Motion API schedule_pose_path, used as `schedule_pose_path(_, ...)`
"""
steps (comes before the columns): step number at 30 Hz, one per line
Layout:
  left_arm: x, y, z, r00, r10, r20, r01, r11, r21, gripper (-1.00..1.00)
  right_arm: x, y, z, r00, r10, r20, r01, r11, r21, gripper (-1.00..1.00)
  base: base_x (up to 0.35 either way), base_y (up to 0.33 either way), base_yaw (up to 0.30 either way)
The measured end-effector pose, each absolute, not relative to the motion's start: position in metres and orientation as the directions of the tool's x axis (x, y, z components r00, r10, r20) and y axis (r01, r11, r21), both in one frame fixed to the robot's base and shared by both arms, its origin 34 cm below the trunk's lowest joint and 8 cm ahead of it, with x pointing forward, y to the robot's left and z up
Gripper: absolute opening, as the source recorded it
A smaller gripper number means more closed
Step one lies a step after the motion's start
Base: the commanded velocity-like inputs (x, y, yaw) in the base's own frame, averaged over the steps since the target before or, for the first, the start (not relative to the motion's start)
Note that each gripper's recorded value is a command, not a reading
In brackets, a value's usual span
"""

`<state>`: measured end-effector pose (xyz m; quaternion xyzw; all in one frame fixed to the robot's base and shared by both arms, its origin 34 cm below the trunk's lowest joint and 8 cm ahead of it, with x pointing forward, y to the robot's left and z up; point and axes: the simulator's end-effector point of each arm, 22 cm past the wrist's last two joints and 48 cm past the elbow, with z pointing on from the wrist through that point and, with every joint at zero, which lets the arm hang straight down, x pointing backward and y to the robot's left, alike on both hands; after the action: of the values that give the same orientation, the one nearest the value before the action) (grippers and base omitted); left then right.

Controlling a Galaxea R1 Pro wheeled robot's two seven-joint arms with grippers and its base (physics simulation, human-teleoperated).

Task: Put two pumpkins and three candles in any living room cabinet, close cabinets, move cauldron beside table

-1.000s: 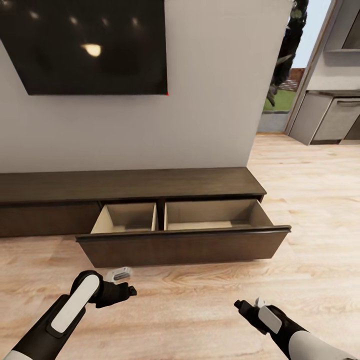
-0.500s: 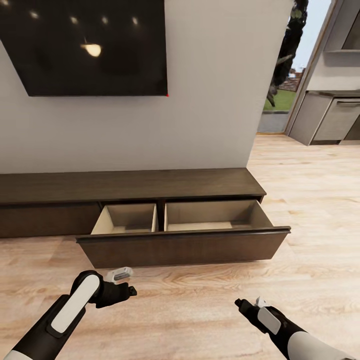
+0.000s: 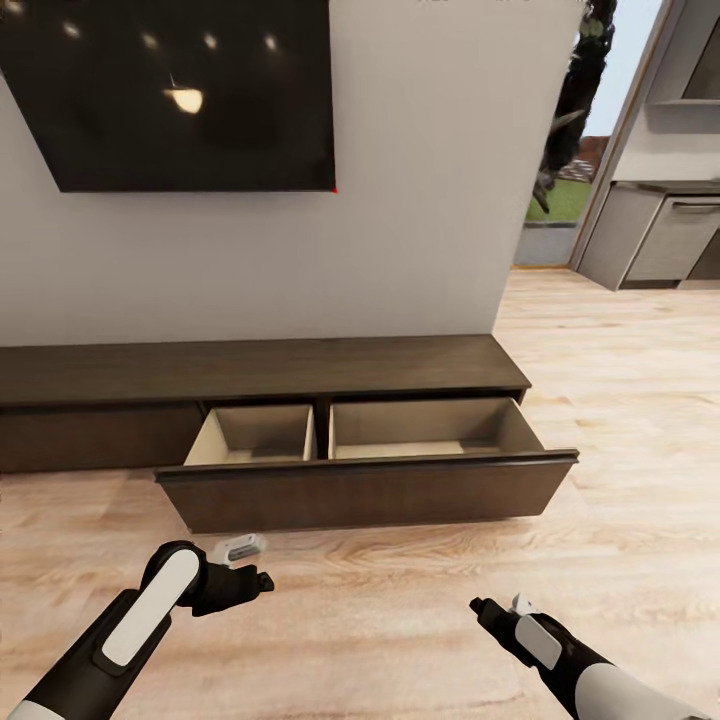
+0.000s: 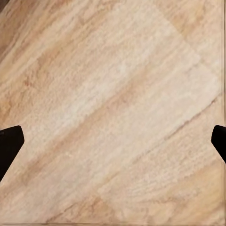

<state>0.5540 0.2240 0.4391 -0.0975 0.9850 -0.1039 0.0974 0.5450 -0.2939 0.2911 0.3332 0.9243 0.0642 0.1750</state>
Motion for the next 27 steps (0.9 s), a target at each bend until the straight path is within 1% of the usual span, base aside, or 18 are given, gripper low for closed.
schedule_pose_path(4, 0.5537, 0.2237, 0.4392, -0.962, -0.212, -0.171, -0.172, 0.959, -0.225, 1.00, 0.5450, -0.2931, 0.2912, -0.717, 0.638, -0.280, 0.593, 0.770, 0.236, 1.00, -0.084, 0.000, -0.010)
schedule_pose_path(8, 0.5538, 0.2238, 0.4391, -0.962, -0.212, -0.171, -0.172, 0.959, -0.224, 1.00, 0.5449, -0.2930, 0.2911, -0.717, 0.639, -0.280, 0.594, 0.769, 0.236, 1.00, -0.016, 0.000, -0.148)
schedule_pose_path(12, 0.5538, 0.2237, 0.4386, -0.962, -0.212, -0.170, -0.172, 0.959, -0.224, 1.00, 0.5443, -0.2940, 0.2904, -0.717, 0.639, -0.279, 0.595, 0.769, 0.234, 1.00, -0.067, 0.000, -0.253)
schedule_pose_path(19, 0.5531, 0.2233, 0.4368, -0.963, -0.212, -0.166, -0.172, 0.959, -0.225, 1.00, 0.5432, -0.2933, 0.2887, -0.716, 0.642, -0.275, 0.597, 0.766, 0.237, 1.00, -0.195, 0.000, -0.272)
schedule_pose_path(27, 0.5522, 0.2233, 0.4345, -0.964, -0.212, -0.161, -0.173, 0.959, -0.224, 1.00, 0.5442, -0.2904, 0.2876, -0.716, 0.644, -0.271, 0.593, 0.765, 0.251, 1.00, -0.032, 0.000, -0.260)
